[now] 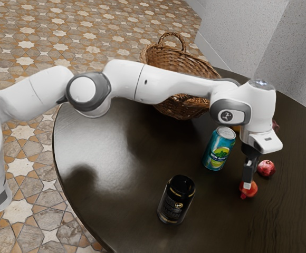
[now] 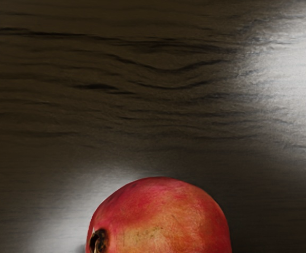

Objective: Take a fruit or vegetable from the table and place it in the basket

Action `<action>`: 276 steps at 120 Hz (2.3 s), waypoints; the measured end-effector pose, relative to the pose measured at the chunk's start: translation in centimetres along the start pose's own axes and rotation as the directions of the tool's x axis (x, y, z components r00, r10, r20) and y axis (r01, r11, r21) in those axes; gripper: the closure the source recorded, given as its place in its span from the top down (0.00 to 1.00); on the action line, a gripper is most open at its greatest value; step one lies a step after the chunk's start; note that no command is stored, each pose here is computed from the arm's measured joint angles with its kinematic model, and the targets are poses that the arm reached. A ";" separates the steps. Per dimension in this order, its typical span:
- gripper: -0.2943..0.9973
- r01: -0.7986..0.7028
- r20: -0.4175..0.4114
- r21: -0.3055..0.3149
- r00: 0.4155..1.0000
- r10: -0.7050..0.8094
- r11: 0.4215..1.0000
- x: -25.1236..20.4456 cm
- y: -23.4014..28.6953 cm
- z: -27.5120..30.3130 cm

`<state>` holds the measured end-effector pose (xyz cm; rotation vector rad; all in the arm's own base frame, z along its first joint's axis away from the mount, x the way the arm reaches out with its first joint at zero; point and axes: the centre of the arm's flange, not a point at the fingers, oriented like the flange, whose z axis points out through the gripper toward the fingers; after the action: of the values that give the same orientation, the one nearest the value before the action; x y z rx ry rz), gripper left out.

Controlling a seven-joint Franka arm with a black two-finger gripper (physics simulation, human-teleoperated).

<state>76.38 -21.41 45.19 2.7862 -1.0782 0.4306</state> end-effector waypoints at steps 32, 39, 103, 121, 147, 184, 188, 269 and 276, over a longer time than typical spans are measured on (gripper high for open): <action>0.77 0.001 -0.002 -0.045 1.000 -0.001 0.999 0.2 1.0 2.2; 0.77 0.000 -0.002 -0.043 1.000 0.000 0.999 0.2 1.0 2.4; 0.51 0.010 0.006 -0.031 1.000 -0.010 0.999 0.1 1.0 3.0; 0.49 0.016 -0.014 0.056 1.000 -0.015 0.998 0.2 0.5 -2.9; 0.50 0.032 0.001 0.293 0.999 -0.034 0.956 -2.8 2.5 -18.6; 0.49 0.288 0.080 0.436 0.931 -0.355 0.853 -16.4 -3.9 -29.7; 0.49 0.316 0.086 0.432 0.918 -0.387 0.845 -17.7 -4.9 -30.0; 0.49 0.514 0.150 0.416 0.775 -0.614 0.750 -30.2 -17.2 -31.6; 0.49 0.513 0.153 0.413 0.775 -0.613 0.753 -30.6 -18.0 -31.3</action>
<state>60.15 18.20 65.45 3.3618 -0.1125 0.1575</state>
